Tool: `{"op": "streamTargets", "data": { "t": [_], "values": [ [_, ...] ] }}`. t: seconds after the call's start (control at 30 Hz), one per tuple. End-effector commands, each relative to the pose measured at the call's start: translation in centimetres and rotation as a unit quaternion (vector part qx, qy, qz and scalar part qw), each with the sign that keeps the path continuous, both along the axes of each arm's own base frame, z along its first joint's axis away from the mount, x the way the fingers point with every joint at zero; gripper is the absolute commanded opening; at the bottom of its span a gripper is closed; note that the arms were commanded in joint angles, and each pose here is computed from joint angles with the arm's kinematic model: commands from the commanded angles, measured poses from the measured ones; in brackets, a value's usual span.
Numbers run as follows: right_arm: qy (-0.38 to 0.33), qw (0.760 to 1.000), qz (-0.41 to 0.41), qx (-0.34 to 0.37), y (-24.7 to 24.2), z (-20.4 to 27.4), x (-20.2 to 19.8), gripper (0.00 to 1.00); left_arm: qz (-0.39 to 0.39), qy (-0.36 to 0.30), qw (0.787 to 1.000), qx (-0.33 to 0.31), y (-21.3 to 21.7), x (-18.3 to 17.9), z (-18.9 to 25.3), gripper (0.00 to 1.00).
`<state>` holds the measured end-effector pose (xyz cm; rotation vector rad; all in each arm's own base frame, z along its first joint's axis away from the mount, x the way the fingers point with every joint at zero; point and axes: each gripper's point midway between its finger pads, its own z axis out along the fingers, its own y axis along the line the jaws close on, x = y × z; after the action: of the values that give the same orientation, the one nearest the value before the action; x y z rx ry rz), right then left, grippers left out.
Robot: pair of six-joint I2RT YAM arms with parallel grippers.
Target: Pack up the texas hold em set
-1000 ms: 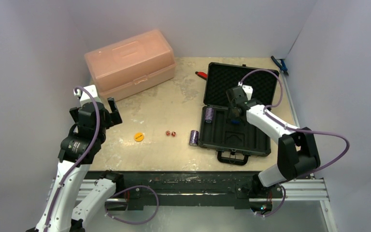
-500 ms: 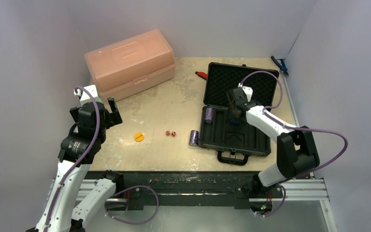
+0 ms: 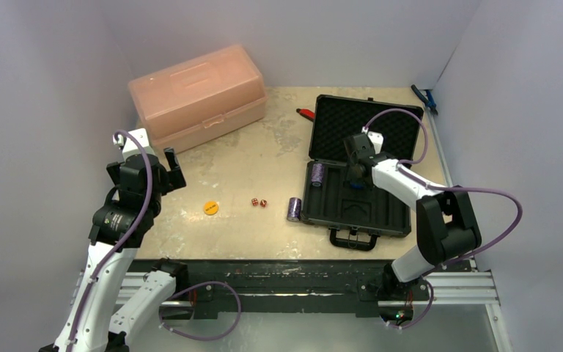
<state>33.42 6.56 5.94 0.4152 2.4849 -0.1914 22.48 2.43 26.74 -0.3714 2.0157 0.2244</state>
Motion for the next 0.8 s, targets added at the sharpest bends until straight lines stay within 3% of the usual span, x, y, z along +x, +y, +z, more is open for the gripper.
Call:
{"op": "streamTargets", "data": {
  "t": [0.0,0.43,0.7,0.77],
  "values": [
    [-0.016,1.000,-0.014,-0.012,-0.69,0.09,0.72,0.00,-0.001,-0.012,1.000,0.003,0.08,0.50,0.40,0.99],
    [-0.035,0.999,-0.018,-0.008,-0.63,0.29,1.53,0.00,-0.004,-0.011,1.000,0.003,-0.01,0.57,0.32,0.99],
    [-0.036,0.999,-0.013,-0.002,-0.48,0.22,1.47,0.20,-0.004,-0.011,1.000,0.002,-0.04,0.58,0.34,0.99],
    [-0.036,0.999,-0.010,0.001,-0.35,0.30,1.50,0.30,-0.005,-0.011,1.000,0.003,-0.06,0.59,0.36,0.99]
  ]
}}
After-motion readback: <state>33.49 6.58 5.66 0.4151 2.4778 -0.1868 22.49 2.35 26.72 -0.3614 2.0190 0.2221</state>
